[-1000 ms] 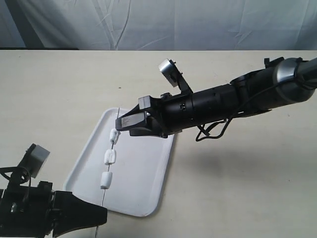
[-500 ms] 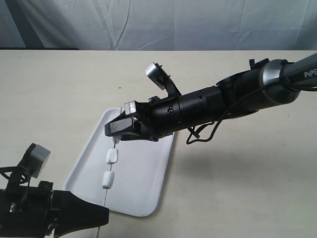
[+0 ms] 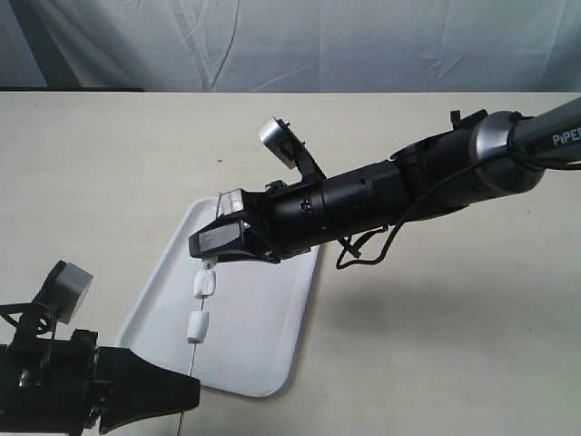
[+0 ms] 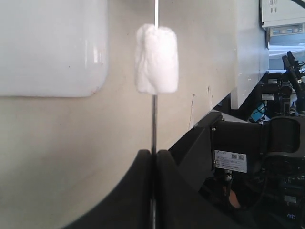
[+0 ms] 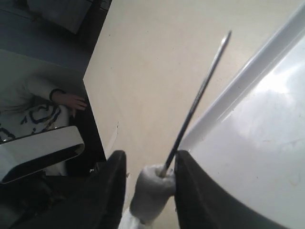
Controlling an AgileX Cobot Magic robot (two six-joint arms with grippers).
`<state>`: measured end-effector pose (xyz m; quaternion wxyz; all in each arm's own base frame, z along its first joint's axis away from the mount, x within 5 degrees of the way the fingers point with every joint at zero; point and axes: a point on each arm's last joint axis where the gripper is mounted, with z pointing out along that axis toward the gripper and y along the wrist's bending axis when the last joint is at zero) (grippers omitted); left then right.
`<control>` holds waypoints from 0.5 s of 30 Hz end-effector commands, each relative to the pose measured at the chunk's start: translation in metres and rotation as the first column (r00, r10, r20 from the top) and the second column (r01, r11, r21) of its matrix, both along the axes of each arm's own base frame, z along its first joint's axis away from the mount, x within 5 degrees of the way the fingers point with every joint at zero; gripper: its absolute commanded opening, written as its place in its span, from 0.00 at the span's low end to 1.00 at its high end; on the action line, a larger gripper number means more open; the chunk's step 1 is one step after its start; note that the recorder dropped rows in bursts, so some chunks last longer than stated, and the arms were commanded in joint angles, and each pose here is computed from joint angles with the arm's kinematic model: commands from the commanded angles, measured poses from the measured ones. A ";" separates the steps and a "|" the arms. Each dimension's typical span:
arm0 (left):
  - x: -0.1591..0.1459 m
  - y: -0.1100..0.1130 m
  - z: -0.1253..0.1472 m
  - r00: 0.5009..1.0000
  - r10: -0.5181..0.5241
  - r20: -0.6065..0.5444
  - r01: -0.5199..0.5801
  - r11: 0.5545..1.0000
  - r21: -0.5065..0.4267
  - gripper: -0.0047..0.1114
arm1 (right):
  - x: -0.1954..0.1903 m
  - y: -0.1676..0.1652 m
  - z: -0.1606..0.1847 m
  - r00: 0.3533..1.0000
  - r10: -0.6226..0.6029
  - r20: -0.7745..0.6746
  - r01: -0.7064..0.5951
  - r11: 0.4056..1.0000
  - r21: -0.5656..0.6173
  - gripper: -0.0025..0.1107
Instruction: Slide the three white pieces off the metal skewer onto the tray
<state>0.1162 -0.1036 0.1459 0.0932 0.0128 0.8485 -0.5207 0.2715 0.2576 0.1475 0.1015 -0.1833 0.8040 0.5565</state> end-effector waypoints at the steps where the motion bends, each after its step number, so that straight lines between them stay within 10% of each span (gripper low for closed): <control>1: 0.006 -0.002 0.007 1.000 0.007 0.028 -0.006 0.999 -0.038 0.04 | 0.000 0.000 0.001 1.000 0.003 0.001 -0.003 1.000 -0.004 0.31; 15: 0.007 -0.001 0.005 0.999 0.015 0.028 -0.015 1.000 -0.019 0.04 | 0.000 0.000 0.000 1.000 0.001 0.001 -0.001 1.000 -0.007 0.18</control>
